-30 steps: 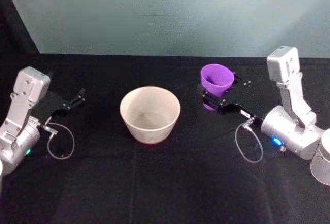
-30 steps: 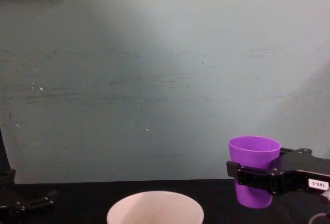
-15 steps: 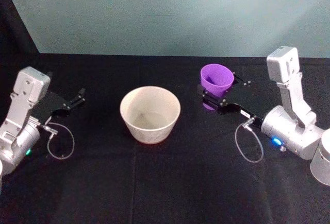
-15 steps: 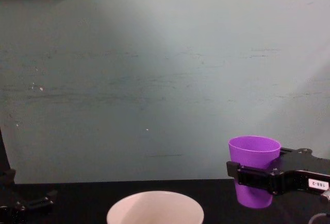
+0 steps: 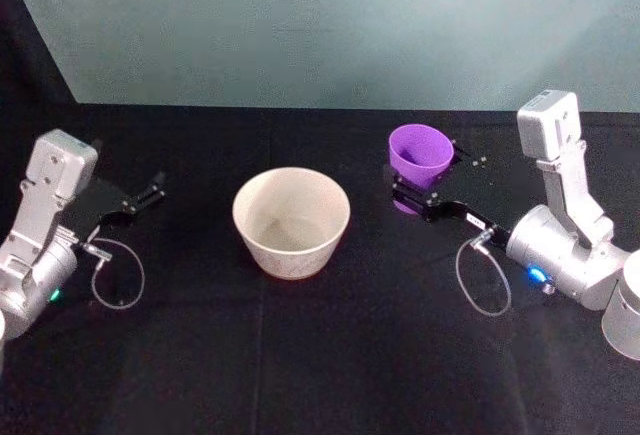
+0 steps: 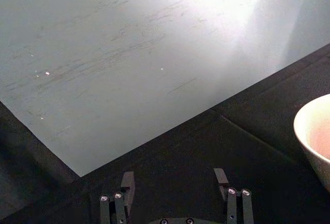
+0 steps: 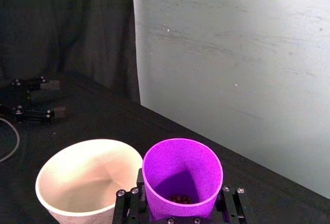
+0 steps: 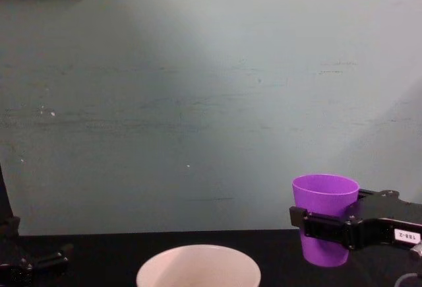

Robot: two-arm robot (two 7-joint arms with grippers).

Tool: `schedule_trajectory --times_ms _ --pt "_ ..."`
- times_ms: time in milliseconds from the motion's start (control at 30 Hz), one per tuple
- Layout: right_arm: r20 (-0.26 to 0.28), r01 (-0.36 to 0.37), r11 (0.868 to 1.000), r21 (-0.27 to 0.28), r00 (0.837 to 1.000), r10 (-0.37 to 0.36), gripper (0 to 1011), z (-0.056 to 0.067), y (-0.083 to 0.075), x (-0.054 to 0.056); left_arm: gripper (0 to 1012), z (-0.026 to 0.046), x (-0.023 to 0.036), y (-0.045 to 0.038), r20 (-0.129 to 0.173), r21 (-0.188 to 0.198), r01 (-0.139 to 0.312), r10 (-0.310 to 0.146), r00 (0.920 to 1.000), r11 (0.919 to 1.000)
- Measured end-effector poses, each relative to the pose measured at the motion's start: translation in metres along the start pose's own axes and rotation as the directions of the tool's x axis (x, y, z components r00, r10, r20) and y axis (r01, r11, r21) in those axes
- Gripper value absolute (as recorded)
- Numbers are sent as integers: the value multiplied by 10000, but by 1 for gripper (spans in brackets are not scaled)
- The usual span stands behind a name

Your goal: Pick up the cup and pour the mung beans from the cup into the bowl.

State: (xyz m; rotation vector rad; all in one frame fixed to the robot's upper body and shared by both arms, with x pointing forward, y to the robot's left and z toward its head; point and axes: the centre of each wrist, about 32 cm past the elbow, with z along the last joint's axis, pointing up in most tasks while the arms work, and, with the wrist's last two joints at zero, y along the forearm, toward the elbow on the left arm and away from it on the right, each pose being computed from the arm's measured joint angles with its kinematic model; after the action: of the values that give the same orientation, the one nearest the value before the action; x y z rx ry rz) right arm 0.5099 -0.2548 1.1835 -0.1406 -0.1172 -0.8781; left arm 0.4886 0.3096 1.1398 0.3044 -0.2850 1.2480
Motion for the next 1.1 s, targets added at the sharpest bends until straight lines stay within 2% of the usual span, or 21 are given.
schedule_trajectory --times_ms 1100 --pt "0 1 10000 0 10000 -1 724 0 0 0 1000 0 0 0 1 0 0 0 10000 10000"
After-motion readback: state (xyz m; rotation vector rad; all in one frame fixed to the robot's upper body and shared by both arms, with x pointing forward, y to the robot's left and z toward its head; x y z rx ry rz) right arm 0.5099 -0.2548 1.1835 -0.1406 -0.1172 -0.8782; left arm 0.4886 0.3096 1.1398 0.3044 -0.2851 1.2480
